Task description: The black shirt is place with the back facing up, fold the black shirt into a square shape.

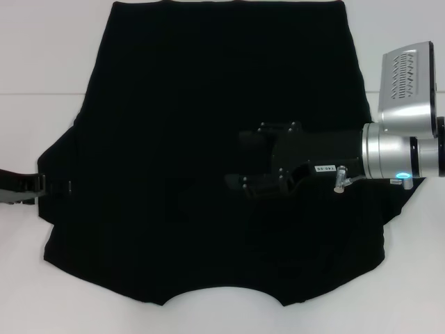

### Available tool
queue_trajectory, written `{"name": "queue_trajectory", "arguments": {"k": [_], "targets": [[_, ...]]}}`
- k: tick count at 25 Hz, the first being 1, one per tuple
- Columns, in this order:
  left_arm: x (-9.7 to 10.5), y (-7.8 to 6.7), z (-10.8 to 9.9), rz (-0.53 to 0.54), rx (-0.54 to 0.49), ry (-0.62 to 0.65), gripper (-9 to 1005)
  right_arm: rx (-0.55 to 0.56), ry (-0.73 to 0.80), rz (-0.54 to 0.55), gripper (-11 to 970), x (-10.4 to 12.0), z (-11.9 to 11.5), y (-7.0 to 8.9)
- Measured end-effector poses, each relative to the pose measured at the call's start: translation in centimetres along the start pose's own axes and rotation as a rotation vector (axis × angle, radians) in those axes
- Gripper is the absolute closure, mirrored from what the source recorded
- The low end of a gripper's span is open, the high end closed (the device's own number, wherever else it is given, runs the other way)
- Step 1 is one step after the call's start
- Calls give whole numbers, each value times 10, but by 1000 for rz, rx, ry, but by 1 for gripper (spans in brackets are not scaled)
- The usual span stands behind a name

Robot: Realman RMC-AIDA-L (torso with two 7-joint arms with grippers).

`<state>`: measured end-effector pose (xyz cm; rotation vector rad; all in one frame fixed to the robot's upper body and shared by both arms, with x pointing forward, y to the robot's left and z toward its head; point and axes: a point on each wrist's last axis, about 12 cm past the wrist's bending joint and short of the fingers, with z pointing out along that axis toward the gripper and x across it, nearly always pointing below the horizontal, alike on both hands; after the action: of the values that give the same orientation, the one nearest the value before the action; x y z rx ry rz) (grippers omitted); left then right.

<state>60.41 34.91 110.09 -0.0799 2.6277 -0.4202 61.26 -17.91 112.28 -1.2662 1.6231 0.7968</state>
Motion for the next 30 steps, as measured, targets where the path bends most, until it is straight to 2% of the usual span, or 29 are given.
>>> {"name": "queue_trajectory", "arguments": {"k": [14,25,28,30], "targets": [[3,3,3,3,-10,8,201,6,0,-10,69,-1,-2,-1],[3,6,4,11,-33,2,676,14,-7,-12,78,-2,-4,-3],[3,6,4,12,-36,0,897,15,-8,-11,79,-2,-4,-3],[3,6,4,12,-36,0,910,15,-9,-11,78,-2,-4,-4]]}}
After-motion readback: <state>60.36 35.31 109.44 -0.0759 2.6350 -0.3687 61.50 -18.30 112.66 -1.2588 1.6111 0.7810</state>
